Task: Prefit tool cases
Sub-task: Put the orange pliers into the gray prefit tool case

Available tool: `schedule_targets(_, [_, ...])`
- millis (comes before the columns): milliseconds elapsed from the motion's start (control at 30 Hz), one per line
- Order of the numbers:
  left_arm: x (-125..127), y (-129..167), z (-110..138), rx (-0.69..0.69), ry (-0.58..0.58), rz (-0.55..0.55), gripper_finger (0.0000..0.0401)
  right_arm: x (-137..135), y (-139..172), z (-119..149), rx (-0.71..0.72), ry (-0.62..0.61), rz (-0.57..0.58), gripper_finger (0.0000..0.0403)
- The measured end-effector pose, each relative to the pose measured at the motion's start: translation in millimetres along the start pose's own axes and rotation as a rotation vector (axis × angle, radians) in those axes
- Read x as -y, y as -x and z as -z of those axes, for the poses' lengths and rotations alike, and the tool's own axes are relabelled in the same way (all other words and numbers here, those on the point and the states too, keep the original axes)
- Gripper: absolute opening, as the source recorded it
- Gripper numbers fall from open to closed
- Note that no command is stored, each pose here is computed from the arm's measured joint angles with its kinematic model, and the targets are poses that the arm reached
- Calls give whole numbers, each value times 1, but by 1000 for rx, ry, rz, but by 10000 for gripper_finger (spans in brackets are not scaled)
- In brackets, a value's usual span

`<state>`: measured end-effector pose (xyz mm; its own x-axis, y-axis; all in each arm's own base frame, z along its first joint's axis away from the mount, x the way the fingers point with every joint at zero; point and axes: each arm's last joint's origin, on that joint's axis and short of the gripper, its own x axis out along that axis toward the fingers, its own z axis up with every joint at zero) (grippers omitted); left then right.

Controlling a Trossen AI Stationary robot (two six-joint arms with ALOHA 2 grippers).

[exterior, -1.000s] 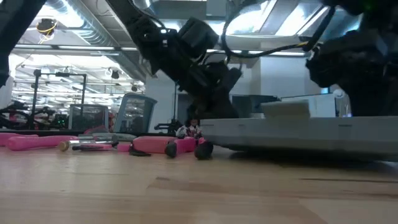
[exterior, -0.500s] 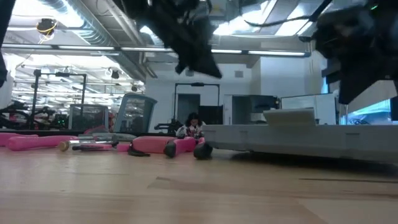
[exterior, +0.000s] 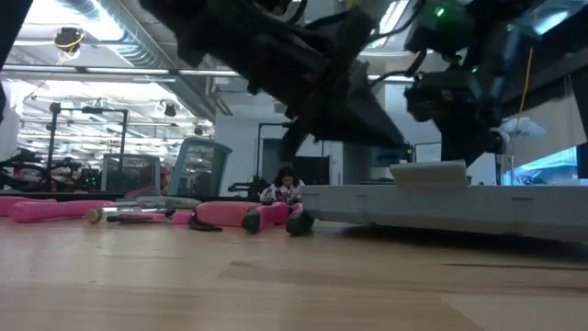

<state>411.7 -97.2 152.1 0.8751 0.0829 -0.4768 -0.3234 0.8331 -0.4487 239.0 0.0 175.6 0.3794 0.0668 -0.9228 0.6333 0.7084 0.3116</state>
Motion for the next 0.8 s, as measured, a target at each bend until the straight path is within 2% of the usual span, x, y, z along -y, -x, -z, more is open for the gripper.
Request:
schedule_targets(200, [7,-10,33,-68,84,2,0,4,-13,-5,-37,54,4,0])
schedule_targets(400, [-6,-16,28,-68,112,-44,0,-2,-20,9,-105,92,7,0])
schedule_targets(600, [-28,-21,21,-133,-17,-137,0,-2,-28,38,-178,-3,42,0])
schedule_targets(800, [-51,-27,4,-149,-110,-151,0,-15,-30,62,-192,-91,64,0])
